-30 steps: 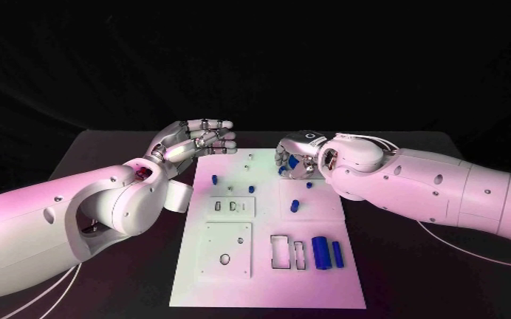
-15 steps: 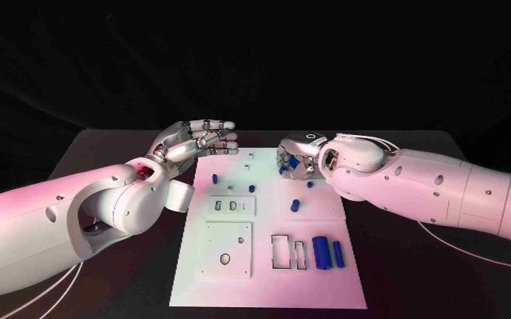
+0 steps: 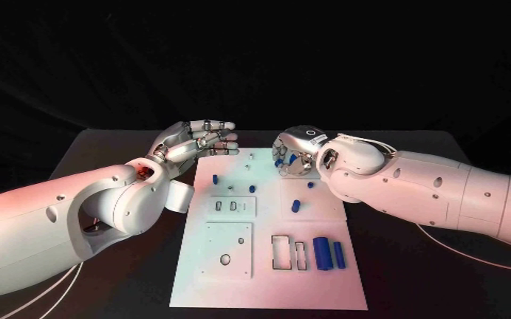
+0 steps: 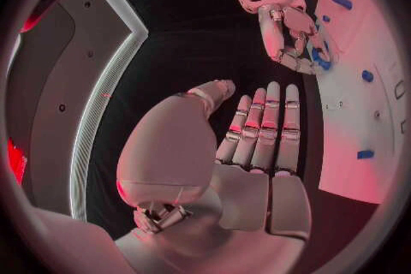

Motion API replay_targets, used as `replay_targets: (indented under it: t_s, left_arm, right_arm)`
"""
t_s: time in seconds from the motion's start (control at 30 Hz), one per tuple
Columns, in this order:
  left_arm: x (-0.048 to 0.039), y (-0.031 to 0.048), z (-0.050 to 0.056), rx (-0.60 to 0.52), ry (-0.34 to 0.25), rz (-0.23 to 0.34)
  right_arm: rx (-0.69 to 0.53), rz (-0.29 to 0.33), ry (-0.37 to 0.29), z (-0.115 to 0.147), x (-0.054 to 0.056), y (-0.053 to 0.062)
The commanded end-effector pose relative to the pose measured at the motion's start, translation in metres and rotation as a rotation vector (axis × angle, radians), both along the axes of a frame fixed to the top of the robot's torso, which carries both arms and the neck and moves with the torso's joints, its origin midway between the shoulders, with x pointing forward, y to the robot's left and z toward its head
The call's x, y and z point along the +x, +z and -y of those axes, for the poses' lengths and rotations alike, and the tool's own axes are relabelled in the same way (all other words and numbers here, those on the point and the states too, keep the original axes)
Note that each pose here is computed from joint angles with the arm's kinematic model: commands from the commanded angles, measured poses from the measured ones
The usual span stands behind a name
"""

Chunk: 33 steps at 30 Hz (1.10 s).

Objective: Assemble the parts on the task board

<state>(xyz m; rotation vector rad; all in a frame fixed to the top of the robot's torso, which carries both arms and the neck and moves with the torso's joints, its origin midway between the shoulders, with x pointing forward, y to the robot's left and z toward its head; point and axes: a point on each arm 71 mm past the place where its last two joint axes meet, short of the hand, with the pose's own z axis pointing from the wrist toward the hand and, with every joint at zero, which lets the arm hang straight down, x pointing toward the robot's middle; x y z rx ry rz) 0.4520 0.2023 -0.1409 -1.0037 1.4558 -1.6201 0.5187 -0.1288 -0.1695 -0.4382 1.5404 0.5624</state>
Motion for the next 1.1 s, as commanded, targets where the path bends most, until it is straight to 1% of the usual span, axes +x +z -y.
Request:
replay_targets:
  t_s: [0.03, 0.2, 0.4, 0.67, 0.83, 1.1]
  left_arm:
    - [0.0015, 0.0022, -0.001, -0.011, -0.007, 0.014]
    - [0.0053, 0.0037, -0.005, -0.007, 0.006, 0.022]
    - [0.0064, 0.0049, -0.005, -0.007, 0.007, 0.026]
    - [0.0071, 0.0065, -0.005, -0.007, 0.007, 0.03]
    - [0.0075, 0.0077, -0.005, -0.007, 0.006, 0.033]
    - [0.0091, 0.0111, -0.006, -0.007, 0.008, 0.041]
  right_arm:
    - [0.048, 0.064, -0.014, -0.007, 0.001, 0.006]
    - [0.091, 0.099, -0.029, -0.019, 0.009, 0.01]
    - [0.112, 0.108, -0.031, -0.029, 0.014, 0.011]
    - [0.109, 0.094, -0.018, -0.043, 0.018, 0.009]
    - [0.099, 0.074, -0.02, -0.046, 0.02, 0.006]
    - [0.087, 0.045, -0.015, -0.052, 0.019, 0.0]
